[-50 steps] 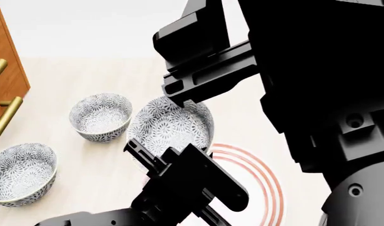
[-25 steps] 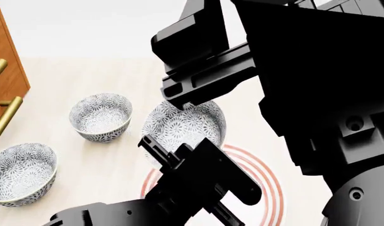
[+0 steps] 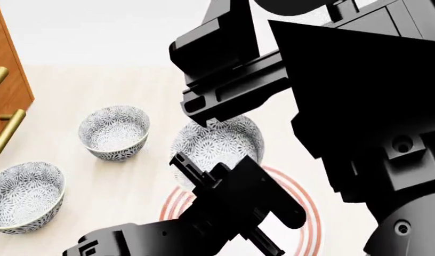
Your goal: Put the bowl at the front on the plate.
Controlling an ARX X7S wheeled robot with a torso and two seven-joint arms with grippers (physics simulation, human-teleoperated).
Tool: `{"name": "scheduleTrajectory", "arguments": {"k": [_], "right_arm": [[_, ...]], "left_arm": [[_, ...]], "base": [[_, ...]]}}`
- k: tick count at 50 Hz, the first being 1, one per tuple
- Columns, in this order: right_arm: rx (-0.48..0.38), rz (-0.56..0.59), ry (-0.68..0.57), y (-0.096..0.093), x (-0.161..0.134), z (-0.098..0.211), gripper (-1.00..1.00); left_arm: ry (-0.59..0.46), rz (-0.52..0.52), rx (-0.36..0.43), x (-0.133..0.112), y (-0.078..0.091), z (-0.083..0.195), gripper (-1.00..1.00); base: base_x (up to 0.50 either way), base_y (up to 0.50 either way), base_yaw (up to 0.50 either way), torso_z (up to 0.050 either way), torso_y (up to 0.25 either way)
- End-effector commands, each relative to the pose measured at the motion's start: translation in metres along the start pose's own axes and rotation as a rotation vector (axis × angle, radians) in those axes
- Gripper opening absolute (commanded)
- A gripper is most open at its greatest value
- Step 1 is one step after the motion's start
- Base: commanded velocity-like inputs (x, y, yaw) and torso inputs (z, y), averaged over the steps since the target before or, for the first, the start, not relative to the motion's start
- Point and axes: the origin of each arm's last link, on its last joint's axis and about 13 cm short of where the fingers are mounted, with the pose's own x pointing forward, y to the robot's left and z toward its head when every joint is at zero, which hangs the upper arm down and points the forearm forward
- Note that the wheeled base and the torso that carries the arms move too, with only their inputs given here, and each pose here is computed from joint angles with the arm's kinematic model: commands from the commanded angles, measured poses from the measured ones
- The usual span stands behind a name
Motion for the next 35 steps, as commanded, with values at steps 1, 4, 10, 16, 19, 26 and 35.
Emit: {"name": "scheduleTrajectory", "arguments": {"k": [1,4,10,16,19,26,35], "right_arm": [[0.001,-0.001,0.004,0.001,-0.002,-0.001,1.00],[0.002,-0.005,0.005,0.000,-0.003,-0.001,1.00],[0.005,-0.003,0.005,0.001,-0.002,-0.003,1.00],[0.004,-0.003,0.005,0.000,-0.002,-0.002,1.00],[0.007,-0.005,0.005,0.000,-0.003,-0.003,1.00],[0.001,-0.008,0.010,0.000,-0.005,-0.004,1.00],[0.002,-0.009,0.010,0.000,-0.004,-0.005,1.00]], "left_arm": [[-0.001,0.000,0.025,0.007,-0.004,-0.002,-1.00],[-0.002,-0.005,0.033,0.009,-0.006,-0.004,-1.00],[0.003,-0.019,0.044,0.009,-0.007,-0.002,-1.00],[0.007,-0.034,0.057,0.007,-0.010,0.000,-1.00],[0.006,-0.040,0.066,0.007,-0.012,-0.001,-1.00],[0.022,-0.034,0.078,0.009,-0.011,-0.007,-1.00],[0.045,-0.052,0.096,0.008,-0.014,-0.015,-1.00]], "base": [[0.00,0.00,0.00,0.000,0.000],[0.00,0.00,0.00,0.000,0.000],[0.00,0.00,0.00,0.000,0.002],[0.00,0.00,0.00,0.000,0.000],[0.00,0.00,0.00,0.000,0.000],[0.00,0.00,0.00,0.000,0.000],[0.00,0.00,0.00,0.000,0.001]]}}
